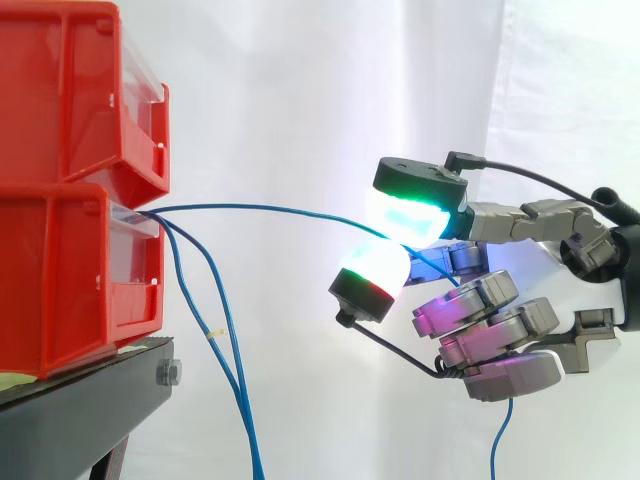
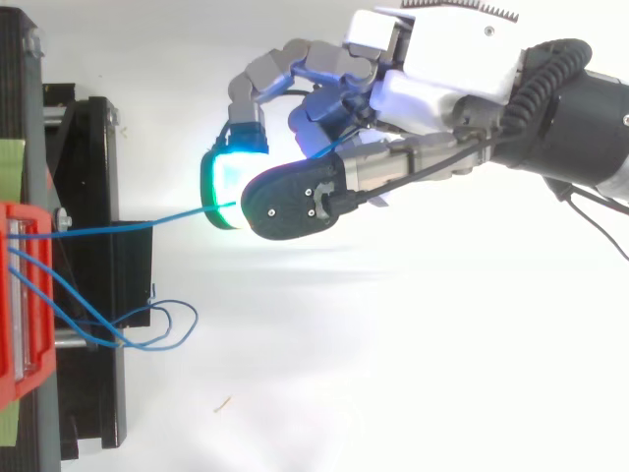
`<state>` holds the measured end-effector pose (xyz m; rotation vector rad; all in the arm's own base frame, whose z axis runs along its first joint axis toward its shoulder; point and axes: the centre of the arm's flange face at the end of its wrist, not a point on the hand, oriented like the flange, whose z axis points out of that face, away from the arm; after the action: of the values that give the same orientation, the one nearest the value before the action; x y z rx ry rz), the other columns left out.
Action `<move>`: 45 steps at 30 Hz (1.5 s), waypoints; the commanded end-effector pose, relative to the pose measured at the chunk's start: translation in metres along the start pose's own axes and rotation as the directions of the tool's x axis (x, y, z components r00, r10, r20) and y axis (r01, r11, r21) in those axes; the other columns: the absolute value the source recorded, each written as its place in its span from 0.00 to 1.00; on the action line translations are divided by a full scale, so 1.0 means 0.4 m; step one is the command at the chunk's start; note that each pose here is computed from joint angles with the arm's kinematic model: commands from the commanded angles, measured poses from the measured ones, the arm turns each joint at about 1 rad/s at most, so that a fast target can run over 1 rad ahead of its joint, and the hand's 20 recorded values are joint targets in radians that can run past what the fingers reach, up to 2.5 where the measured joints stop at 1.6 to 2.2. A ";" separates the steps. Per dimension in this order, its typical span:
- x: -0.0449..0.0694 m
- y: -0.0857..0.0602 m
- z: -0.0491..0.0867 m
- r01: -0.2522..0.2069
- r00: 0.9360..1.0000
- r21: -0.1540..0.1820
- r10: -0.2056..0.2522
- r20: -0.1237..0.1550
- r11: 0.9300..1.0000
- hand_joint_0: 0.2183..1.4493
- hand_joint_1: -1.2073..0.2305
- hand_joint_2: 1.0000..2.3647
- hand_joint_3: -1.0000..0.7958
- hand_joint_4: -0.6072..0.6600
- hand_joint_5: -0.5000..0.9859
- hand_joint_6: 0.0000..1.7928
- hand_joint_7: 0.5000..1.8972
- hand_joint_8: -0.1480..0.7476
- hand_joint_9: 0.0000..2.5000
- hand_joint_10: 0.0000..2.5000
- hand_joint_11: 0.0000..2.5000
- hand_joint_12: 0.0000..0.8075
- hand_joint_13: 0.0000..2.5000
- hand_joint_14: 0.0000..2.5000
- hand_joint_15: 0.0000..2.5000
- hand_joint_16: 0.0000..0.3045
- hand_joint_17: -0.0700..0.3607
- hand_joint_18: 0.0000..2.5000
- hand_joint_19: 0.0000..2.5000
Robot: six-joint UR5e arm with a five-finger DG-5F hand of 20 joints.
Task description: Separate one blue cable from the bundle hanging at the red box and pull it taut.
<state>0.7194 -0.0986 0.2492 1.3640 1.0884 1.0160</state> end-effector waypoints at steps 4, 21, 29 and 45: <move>0.001 0.001 0.000 0.000 1.000 -0.001 0.000 -0.001 1.000 0.33 0.29 0.01 0.52 0.48 0.27 0.51 0.48 0.57 0.30 1.00 0.60 0.47 0.44 1.00 0.51 0.17 0.44 0.58 0.50; 0.001 0.001 0.000 0.000 1.000 -0.001 0.000 -0.001 1.000 0.33 0.29 0.01 0.52 0.49 0.27 0.51 0.50 0.56 0.31 1.00 0.61 0.48 0.44 1.00 0.50 0.17 0.44 0.58 0.49; -0.002 -0.001 0.000 0.000 1.000 0.001 0.000 0.001 1.000 0.33 0.29 0.01 0.52 0.49 0.27 0.51 0.50 0.57 0.31 1.00 0.61 0.48 0.44 1.00 0.51 0.17 0.44 0.58 0.49; 0.001 0.001 0.000 0.000 1.000 -0.001 0.000 -0.001 1.000 0.33 0.29 0.01 0.52 0.49 0.27 0.51 0.50 0.57 0.31 1.00 0.63 0.47 0.44 1.00 0.51 0.17 0.43 0.57 0.49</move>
<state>0.7194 -0.0991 0.2492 1.3640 1.0882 1.0152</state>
